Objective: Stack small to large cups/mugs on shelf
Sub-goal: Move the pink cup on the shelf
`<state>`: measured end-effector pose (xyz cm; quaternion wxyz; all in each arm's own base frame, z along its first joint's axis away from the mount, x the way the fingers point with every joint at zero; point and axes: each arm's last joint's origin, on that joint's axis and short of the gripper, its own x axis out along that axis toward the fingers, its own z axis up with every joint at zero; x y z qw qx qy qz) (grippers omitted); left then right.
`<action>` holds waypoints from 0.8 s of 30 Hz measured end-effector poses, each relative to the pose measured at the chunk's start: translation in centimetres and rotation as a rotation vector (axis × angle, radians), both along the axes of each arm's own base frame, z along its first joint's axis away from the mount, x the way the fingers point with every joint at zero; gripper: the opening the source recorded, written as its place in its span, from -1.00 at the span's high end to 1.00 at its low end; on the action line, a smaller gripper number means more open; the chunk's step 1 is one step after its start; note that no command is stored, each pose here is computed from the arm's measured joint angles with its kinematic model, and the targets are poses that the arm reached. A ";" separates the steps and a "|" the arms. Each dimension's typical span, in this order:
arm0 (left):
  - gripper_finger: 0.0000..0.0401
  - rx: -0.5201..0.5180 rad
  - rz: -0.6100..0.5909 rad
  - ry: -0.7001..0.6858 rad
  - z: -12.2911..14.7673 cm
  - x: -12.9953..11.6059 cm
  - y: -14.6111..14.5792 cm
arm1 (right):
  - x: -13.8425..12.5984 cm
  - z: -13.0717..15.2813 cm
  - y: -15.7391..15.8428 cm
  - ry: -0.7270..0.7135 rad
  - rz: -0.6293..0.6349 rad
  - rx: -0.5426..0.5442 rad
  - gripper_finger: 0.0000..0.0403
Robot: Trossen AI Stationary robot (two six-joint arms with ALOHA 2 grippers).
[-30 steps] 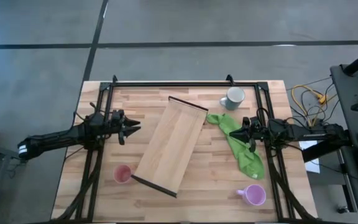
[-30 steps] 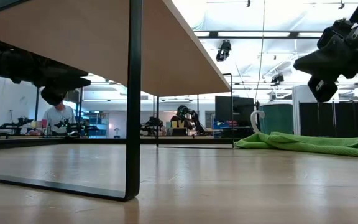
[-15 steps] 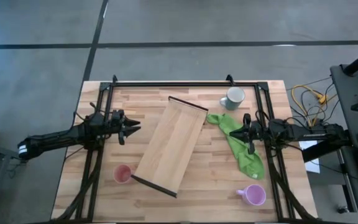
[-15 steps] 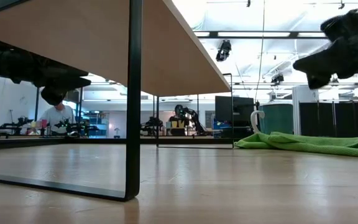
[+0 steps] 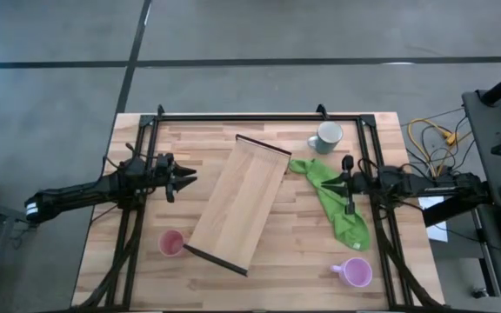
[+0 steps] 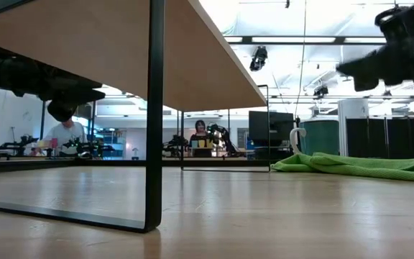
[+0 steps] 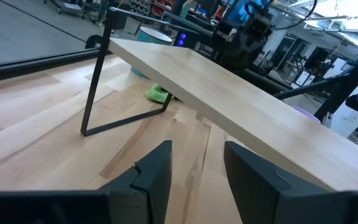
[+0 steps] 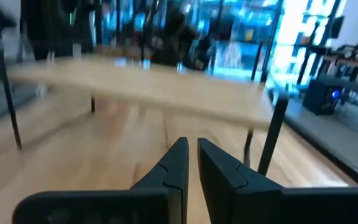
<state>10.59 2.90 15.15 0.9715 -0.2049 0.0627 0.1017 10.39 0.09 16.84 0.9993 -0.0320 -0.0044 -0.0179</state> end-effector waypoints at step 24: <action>0.34 0.334 -0.021 0.175 14.6 -0.9 -0.1 | -1.9 23.1 -0.5 0.556 -0.211 0.079 0.86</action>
